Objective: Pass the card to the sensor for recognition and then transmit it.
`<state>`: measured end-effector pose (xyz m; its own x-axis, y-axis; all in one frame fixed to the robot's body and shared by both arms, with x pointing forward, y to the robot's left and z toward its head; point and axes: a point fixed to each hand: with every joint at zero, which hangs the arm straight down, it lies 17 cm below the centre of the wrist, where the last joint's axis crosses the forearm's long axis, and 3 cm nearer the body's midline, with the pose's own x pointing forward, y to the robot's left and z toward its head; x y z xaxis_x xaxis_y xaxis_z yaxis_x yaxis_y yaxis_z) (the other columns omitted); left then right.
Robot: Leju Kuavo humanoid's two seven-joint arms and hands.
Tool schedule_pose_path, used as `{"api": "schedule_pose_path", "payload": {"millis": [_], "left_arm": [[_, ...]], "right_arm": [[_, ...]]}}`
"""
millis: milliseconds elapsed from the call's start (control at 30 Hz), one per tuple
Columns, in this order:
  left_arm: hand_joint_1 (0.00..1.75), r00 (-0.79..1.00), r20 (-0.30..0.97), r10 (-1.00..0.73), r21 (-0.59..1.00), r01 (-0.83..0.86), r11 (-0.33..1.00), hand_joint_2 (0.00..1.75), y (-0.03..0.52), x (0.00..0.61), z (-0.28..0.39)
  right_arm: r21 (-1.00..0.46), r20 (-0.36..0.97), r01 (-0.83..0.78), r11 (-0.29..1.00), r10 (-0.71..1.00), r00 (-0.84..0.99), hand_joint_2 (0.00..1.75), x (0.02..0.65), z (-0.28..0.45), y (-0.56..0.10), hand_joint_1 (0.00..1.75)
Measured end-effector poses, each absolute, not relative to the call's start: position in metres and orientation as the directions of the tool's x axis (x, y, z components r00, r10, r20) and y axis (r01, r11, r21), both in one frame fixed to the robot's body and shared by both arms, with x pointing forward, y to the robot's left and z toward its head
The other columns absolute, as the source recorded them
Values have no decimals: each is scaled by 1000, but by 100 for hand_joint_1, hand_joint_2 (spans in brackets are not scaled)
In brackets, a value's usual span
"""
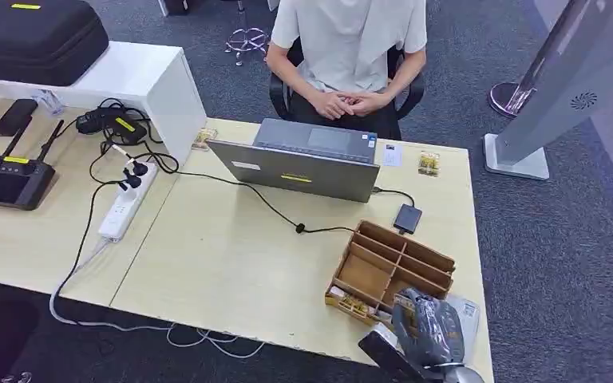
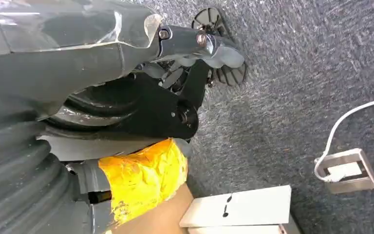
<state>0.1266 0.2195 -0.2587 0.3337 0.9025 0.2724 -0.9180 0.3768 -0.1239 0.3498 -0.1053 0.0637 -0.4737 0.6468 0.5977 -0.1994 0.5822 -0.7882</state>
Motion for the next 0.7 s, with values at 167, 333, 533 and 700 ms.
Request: {"api": "schedule_pose_path", "payload": {"millis": [167, 333, 533, 700], "left_arm": [[0, 345, 273, 898, -121, -914, 388, 175, 219, 126, -259], [0, 371, 266, 890, -125, -902, 413, 175, 218, 127, -259], [0, 396, 270, 878, -123, -890, 440, 175, 221, 128, -260], [0, 414, 278, 867, -116, -881, 458, 175, 224, 128, -260]], "right_arm": [[-776, 612, -200, 598, 635, -471, 175, 355, 71, -105, 175], [-758, 608, -133, 638, 618, -498, 175, 388, 115, -109, 175], [-722, 587, -6, 692, 608, -534, 175, 459, 206, -122, 175], [-705, 573, 61, 706, 619, -538, 175, 482, 242, -129, 175]]}}
